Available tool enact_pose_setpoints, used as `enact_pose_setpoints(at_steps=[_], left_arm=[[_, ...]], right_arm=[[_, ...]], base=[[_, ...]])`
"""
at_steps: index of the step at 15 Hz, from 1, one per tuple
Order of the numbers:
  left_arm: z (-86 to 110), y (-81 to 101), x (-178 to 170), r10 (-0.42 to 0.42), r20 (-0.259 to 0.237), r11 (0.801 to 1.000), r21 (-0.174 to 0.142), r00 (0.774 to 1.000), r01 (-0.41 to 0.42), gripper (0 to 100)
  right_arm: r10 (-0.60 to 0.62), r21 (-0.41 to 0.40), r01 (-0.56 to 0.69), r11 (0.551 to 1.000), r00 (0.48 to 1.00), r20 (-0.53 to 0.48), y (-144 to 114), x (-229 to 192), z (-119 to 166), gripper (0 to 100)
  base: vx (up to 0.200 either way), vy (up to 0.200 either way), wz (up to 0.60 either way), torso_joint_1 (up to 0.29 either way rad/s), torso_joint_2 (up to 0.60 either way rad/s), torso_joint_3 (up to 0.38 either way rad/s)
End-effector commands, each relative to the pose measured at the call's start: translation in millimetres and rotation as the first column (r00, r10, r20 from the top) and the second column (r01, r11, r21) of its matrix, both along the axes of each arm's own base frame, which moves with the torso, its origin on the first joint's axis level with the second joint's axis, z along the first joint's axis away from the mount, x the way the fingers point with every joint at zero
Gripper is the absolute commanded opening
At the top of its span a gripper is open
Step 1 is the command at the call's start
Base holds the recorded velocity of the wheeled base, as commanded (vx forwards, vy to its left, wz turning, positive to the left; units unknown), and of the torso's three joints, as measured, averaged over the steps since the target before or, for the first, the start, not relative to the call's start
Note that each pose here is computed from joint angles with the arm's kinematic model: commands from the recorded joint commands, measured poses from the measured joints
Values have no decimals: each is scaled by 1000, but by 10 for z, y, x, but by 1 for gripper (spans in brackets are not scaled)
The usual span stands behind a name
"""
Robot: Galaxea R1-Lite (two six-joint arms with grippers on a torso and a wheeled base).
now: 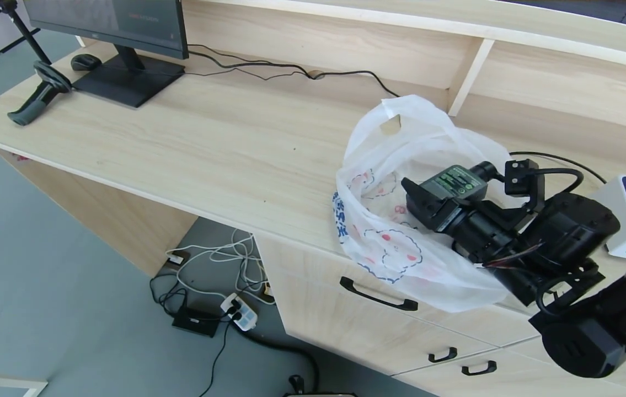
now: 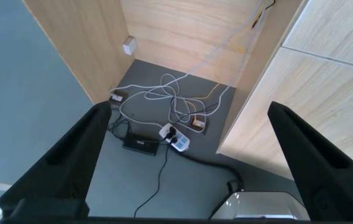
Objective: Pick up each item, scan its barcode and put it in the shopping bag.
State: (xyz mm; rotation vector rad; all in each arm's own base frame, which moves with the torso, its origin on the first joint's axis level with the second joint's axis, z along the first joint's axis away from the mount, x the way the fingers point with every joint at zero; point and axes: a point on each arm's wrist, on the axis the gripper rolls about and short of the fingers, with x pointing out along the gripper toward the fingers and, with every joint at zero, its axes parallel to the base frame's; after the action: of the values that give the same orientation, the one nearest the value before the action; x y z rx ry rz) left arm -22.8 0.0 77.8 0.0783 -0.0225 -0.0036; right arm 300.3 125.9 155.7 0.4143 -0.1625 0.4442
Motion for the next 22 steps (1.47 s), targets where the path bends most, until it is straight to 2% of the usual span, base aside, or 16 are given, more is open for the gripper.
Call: enact_pose_setpoints(at_steps=[1, 3, 7, 13, 14, 16, 17, 19, 21, 22], left_arm=[[-1, 0, 1, 0, -2, 1000, 0, 1000, 0, 100], [1, 0, 1, 0, -1, 1000, 0, 1000, 0, 100], [1, 0, 1, 0, -1, 1000, 0, 1000, 0, 100], [1, 0, 1, 0, -1, 1000, 0, 1000, 0, 100], [-1, 0, 1, 0, -2, 1000, -2, 1000, 0, 100], [-1, 0, 1, 0, -2, 1000, -3, 1000, 0, 100], [-1, 0, 1, 0, -2, 1000, -3, 1000, 0, 100], [-1, 0, 1, 0, -2, 1000, -3, 1000, 0, 100], [-2, 0, 1, 0, -4, 1000, -8, 1000, 0, 100], [-2, 0, 1, -1, -4, 1000, -22, 1000, 1, 100]], right_arm=[[2, 15, -3, 1000, 999, 36, 27, 55, 69, 100], [-31, 18, 30, 999, 995, 90, -48, 90, 202, 100], [-89, -115, 107, 988, 984, 154, -188, 80, 231, 100], [-104, -85, 128, 988, 966, 239, -254, -53, 512, 100], [-115, -113, 160, 981, 938, 327, -279, -172, 725, 100], [-57, -164, 153, 975, 875, 480, -251, -378, 1056, 100], [-42, -158, 139, 978, 863, 503, -241, -516, 1155, 100], [22, -156, 68, 985, 858, 513, -126, -725, 1256, 100], [59, -172, 30, 985, 869, 491, -54, -765, 1190, 100], [85, -194, 10, 981, 875, 477, -59, -770, 1131, 100]], base=[[0, 0, 0, 0, 0, 0], [0, 0, 0, 0, 0, 0], [0, 0, 0, 0, 0, 0], [0, 0, 0, 0, 0, 0], [0, 0, 0, 0, 0, 0], [0, 0, 0, 0, 0, 0], [0, 0, 0, 0, 0, 0], [0, 0, 0, 0, 0, 0], [0, 0, 0, 0, 0, 0], [0, 0, -600, -2, 7, 7]])
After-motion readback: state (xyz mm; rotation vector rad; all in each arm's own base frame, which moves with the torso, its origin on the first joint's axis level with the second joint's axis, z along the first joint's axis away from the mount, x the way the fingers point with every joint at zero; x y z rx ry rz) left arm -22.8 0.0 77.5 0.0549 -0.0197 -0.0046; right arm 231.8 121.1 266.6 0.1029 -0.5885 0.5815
